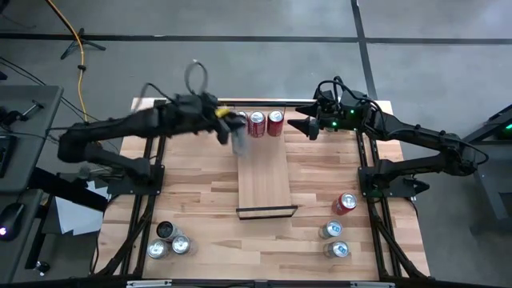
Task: Place canned beverage on shelf
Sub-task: Put the black soda can on the shelf
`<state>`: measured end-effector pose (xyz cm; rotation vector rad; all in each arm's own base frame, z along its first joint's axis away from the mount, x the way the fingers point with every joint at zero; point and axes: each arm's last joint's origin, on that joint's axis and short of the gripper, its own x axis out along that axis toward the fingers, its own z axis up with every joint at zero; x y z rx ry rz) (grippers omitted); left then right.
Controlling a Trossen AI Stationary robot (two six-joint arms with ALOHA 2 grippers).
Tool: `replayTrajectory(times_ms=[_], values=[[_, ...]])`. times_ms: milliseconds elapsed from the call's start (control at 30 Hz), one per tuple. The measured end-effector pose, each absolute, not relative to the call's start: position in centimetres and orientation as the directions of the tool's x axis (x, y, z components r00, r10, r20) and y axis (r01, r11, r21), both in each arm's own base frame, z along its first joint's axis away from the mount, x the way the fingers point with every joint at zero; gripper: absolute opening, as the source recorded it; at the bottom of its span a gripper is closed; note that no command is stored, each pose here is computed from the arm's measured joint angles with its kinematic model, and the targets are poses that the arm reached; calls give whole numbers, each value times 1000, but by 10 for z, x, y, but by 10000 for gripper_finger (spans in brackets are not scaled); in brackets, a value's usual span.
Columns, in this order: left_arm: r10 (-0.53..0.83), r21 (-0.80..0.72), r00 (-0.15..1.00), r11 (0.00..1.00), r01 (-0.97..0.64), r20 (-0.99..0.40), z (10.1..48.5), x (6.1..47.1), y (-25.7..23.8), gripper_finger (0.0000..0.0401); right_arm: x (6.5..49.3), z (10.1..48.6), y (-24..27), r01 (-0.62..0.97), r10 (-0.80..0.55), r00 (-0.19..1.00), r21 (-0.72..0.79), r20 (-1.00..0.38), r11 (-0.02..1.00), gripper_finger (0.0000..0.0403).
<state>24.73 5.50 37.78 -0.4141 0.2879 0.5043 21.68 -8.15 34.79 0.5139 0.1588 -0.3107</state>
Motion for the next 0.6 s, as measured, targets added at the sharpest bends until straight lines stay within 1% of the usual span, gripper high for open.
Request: replayTrajectory(times_ms=[67, 233, 300, 400, 467, 600], values=[[399, -268, 832, 815, -514, -385, 368, 262, 46, 160, 217, 348, -82, 332, -253, 941, 457, -226, 825, 394], [479, -102, 755, 811, -575, -448, 341, 291, 34, 160, 217, 348, -82, 336, -258, 939, 456, -226, 824, 394], [483, -71, 748, 817, -572, -455, 328, 300, 31, 160, 217, 348, -82, 337, -259, 939, 456, -226, 824, 394], [412, -135, 819, 857, -497, -400, 305, 306, 28, 160, 217, 348, -82, 337, -259, 939, 456, -226, 824, 394], [367, -185, 869, 878, -442, -332, 294, 304, 27, 160, 217, 348, -82, 337, -259, 939, 456, -226, 824, 394], [375, -182, 891, 887, -425, -254, 287, 288, 29, 160, 217, 348, -82, 338, -260, 939, 462, -226, 820, 394]])
